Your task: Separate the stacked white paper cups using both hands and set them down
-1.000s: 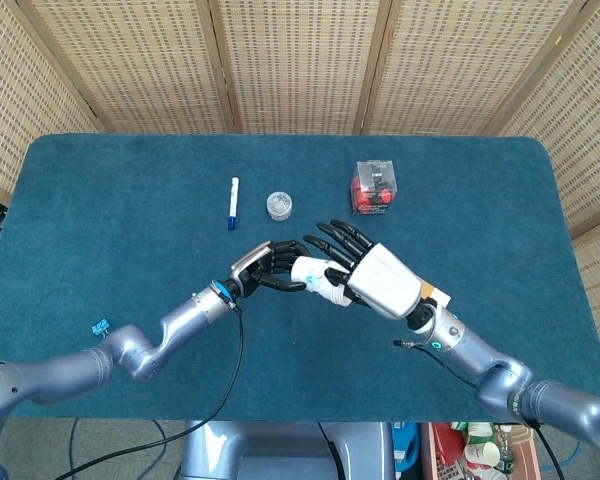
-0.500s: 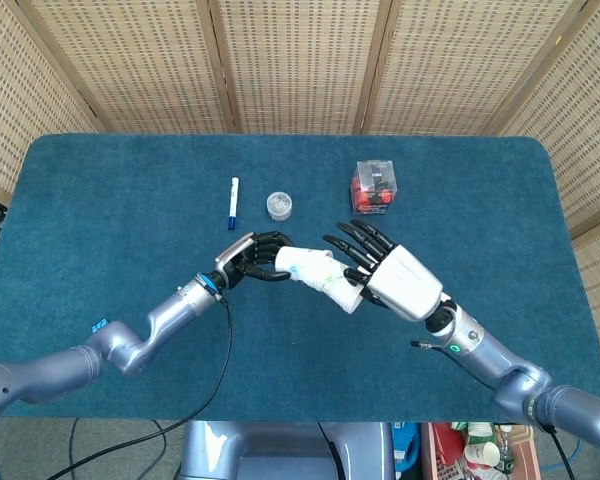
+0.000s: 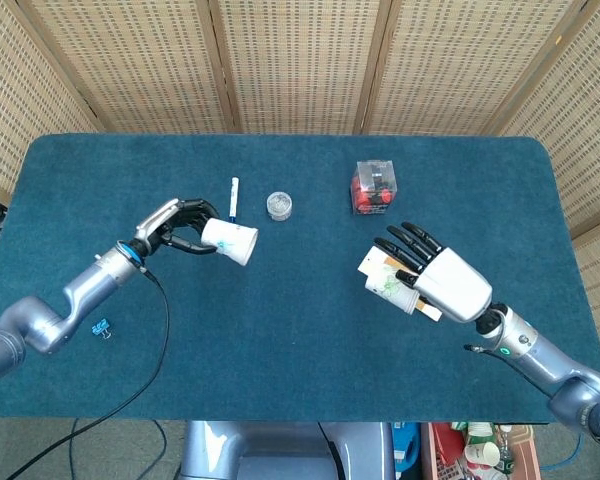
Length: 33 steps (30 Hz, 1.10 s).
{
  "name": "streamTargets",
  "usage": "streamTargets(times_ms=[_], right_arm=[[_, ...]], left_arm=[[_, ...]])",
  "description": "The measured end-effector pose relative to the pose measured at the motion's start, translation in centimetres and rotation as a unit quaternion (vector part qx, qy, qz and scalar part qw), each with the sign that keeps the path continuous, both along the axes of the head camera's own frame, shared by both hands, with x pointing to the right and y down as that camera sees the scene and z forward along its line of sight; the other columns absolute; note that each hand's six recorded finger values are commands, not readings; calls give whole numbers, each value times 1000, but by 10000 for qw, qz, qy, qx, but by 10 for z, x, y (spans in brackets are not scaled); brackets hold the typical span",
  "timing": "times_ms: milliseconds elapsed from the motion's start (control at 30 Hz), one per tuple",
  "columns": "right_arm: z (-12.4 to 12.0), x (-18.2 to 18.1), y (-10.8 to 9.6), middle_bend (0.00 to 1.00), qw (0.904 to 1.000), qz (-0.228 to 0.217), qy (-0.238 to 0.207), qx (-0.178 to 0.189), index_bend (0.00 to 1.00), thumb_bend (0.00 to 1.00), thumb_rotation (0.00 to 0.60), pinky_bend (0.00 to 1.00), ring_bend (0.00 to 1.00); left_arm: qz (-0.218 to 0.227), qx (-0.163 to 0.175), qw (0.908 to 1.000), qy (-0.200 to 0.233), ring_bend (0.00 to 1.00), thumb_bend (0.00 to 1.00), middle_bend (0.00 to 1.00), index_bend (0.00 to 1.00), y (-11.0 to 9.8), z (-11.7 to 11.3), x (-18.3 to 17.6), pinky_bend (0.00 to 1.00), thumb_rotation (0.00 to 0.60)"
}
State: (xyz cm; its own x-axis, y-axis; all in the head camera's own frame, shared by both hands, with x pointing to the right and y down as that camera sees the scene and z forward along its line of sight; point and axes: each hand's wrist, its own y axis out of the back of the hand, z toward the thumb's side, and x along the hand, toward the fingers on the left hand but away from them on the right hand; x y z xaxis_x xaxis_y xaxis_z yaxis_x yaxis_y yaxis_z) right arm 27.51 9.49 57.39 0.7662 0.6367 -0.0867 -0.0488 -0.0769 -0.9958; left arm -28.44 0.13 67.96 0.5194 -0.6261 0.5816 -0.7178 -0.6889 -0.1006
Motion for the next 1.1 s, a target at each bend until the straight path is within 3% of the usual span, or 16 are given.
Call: streamTargets(times_ms=[133, 233, 367, 400, 500, 567, 633, 667, 700, 733, 767, 800, 867, 1100], right_arm=[[11, 6, -3, 228, 9982, -167, 574, -19, 721, 496, 600, 194, 89], [23, 9, -3, 227, 9943, -274, 1030, -66, 721, 497, 600, 194, 89], [40, 10, 0, 230, 9855, -490, 1621, -59, 721, 497, 600, 204, 90], [44, 10, 0, 231, 9832, -537, 1742, -53, 721, 496, 600, 208, 90], [56, 10, 4, 233, 9758, -644, 2087, -56, 721, 496, 600, 209, 91], [62, 8, 7, 232, 9720, -703, 2240, -40, 717, 476, 600, 209, 93], [66, 5, 9, 213, 9700, -745, 2314, -20, 606, 351, 600, 208, 94], [67, 4, 10, 176, 9697, -756, 2324, -14, 464, 216, 600, 208, 93], [68, 3, 11, 119, 9695, -766, 2328, -2, 296, 99, 600, 201, 82], [69, 1, 11, 78, 9694, -776, 2328, 22, 196, 44, 600, 191, 68], [69, 0, 11, 30, 9697, -769, 2319, 40, 86, 3, 600, 169, 40], [69, -1, 11, 4, 9704, -737, 2298, 50, 27, 0, 600, 146, 15], [68, -4, 7, 0, 9738, -564, 2200, 67, 0, 0, 600, 124, 0], [45, -19, -11, 0, 9913, 398, 1243, 174, 0, 0, 600, 112, 0]], left_arm=[[498, 689, 9929, -835, 487, 226, 486, 500, -10, -7, -25, 452, 600], [984, 1330, 9731, -1600, 487, 227, 487, 499, -14, -12, -39, 452, 600], [1577, 2098, 9292, -2602, 487, 227, 486, 500, -14, -15, -54, 452, 600], [1730, 2297, 9132, -2887, 487, 227, 486, 500, -13, -14, -58, 452, 600], [2031, 2707, 8732, -3507, 487, 227, 486, 499, -9, -12, -66, 452, 600], [2151, 2895, 8517, -3801, 487, 227, 485, 499, -5, -8, -69, 452, 600], [2224, 3038, 8327, -4060, 428, 227, 417, 468, 2, -2, -70, 431, 600], [2227, 3070, 8276, -4138, 324, 227, 298, 373, 6, 1, -71, 375, 600], [2198, 3080, 8246, -4205, 230, 227, 202, 277, 11, 6, -71, 320, 600], [2166, 3059, 8248, -4234, 104, 227, 80, 131, 15, 9, -71, 228, 600], [2148, 3018, 8257, -4255, 25, 225, 11, 34, 18, 12, -72, 152, 600], [2157, 2951, 8266, -4278, 3, 221, 0, 4, 21, 16, -72, 117, 600], [2191, 2815, 8291, -4306, 0, 205, 0, 0, 24, 20, -74, 69, 600], [1819, 2453, 8603, -4083, 0, 184, 0, 0, 33, 9, -75, 29, 600]])
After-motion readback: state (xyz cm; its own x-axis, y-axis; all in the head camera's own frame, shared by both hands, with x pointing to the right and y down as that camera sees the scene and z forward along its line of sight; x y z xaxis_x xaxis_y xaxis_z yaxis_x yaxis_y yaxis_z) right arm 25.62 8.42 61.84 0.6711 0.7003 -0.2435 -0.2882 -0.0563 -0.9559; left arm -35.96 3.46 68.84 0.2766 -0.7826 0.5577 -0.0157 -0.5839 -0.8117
